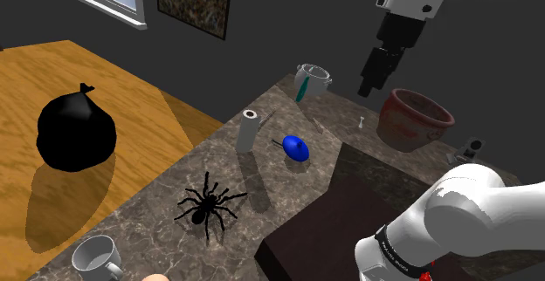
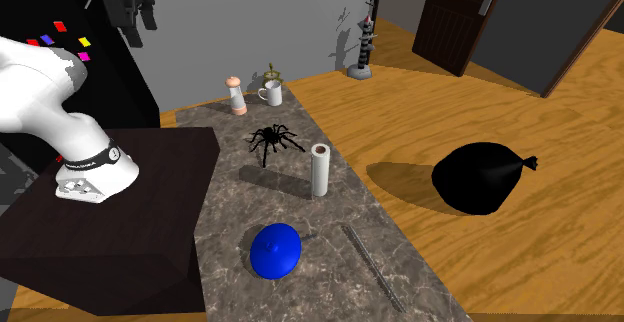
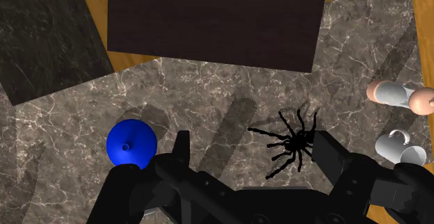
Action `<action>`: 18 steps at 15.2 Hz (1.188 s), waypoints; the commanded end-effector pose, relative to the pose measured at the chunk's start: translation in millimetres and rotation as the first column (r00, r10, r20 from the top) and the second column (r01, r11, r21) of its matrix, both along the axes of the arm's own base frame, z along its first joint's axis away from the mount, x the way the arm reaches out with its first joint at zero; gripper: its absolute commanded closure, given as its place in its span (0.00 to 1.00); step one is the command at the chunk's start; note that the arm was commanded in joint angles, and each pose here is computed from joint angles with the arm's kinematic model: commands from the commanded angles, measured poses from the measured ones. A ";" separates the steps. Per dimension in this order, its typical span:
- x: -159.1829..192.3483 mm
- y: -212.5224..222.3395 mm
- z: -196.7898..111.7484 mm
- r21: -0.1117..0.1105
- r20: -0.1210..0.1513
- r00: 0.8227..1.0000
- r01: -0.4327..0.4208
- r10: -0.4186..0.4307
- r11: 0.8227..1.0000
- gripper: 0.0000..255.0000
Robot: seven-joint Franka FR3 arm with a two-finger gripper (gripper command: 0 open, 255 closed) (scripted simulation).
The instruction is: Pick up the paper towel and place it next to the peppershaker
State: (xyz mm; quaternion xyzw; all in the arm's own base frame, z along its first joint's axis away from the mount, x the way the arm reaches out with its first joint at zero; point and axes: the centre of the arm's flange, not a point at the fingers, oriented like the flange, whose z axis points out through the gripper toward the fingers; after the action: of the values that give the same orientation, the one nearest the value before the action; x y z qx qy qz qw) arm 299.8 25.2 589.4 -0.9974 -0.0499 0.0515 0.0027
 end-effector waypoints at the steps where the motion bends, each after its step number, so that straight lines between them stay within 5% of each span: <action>1: 0.0 0.0 0.0 0.000 0.000 1.000 0.000 0.000 1.000 0.00; 18: 153.4 8.3 -152.1 -0.023 0.071 0.997 0.033 -0.032 0.999 0.00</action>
State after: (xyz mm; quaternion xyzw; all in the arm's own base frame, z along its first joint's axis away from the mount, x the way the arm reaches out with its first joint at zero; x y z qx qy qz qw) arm 443.8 32.2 445.9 -0.9992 -0.0341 0.0198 -0.0099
